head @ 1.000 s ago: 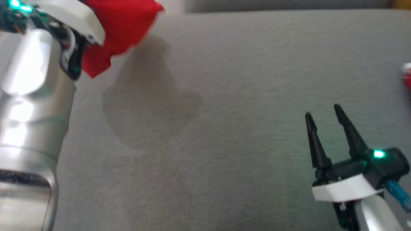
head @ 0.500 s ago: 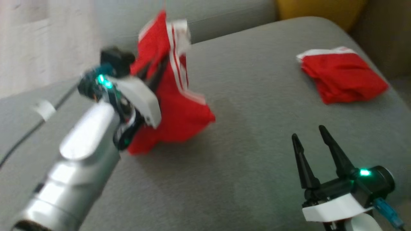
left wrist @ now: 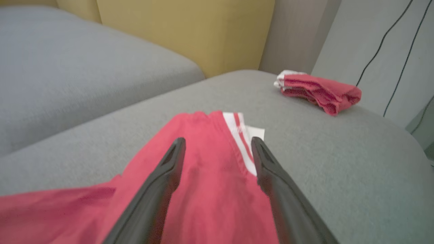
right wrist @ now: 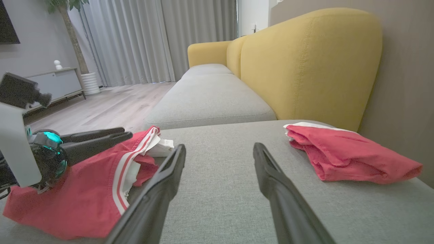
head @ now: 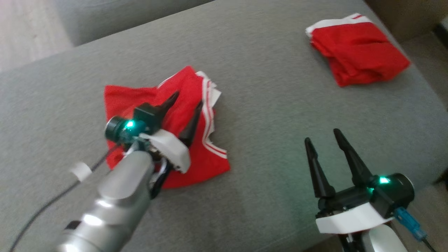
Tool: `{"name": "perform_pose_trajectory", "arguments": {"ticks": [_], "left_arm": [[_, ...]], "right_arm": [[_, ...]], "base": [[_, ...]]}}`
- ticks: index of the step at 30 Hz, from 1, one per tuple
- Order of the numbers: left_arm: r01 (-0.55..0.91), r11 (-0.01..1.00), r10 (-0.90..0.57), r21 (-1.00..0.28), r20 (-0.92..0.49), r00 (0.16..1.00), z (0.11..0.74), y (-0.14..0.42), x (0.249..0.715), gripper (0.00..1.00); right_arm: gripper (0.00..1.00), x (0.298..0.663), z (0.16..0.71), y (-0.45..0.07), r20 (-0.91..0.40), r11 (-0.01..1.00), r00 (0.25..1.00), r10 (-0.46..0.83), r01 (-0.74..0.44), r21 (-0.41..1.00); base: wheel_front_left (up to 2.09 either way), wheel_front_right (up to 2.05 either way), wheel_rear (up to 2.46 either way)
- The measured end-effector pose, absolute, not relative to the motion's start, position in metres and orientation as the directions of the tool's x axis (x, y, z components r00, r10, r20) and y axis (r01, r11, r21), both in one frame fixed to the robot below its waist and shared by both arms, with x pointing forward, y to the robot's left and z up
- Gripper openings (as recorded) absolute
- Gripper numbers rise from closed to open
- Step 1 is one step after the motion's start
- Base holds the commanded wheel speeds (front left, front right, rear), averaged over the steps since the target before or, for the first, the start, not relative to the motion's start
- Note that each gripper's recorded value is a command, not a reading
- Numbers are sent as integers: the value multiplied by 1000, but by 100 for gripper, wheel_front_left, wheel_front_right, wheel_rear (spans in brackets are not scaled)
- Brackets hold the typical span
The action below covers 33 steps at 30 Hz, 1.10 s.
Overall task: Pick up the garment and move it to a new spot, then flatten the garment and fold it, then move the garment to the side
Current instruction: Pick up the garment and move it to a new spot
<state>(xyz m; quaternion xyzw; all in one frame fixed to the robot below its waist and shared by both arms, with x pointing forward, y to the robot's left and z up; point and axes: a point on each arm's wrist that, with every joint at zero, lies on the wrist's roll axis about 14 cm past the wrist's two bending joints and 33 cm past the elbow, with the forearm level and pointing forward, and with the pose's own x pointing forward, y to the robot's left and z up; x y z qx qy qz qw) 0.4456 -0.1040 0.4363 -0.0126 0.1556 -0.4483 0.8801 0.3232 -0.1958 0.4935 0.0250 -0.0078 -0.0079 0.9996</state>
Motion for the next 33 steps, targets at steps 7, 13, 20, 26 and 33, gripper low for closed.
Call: {"name": "perform_pose_trajectory", "arguments": {"ticks": [7,13,20,26,33], "left_arm": [[691,716,-697,-101,-46,716,489,-84,457,100],[490,864,-489,-116,38,871,506,-10,424,100],[248,964,-243,-100,60,968,506,78,363,100],[142,986,-141,-89,23,990,492,114,322,100],[118,989,-115,-86,43,992,495,123,312,100]], "right_arm": [[100,339,482,-187,-8,998,1000,27,-26,65],[100,336,483,-178,1,995,998,63,-63,75],[100,323,480,-169,-2,992,995,98,-98,77],[100,320,488,-158,26,988,990,137,-138,66],[100,315,490,-153,36,986,988,149,-151,70]], "base": [[0,0,0],[0,0,0],[0,0,0],[0,0,0],[0,0,0]]}}
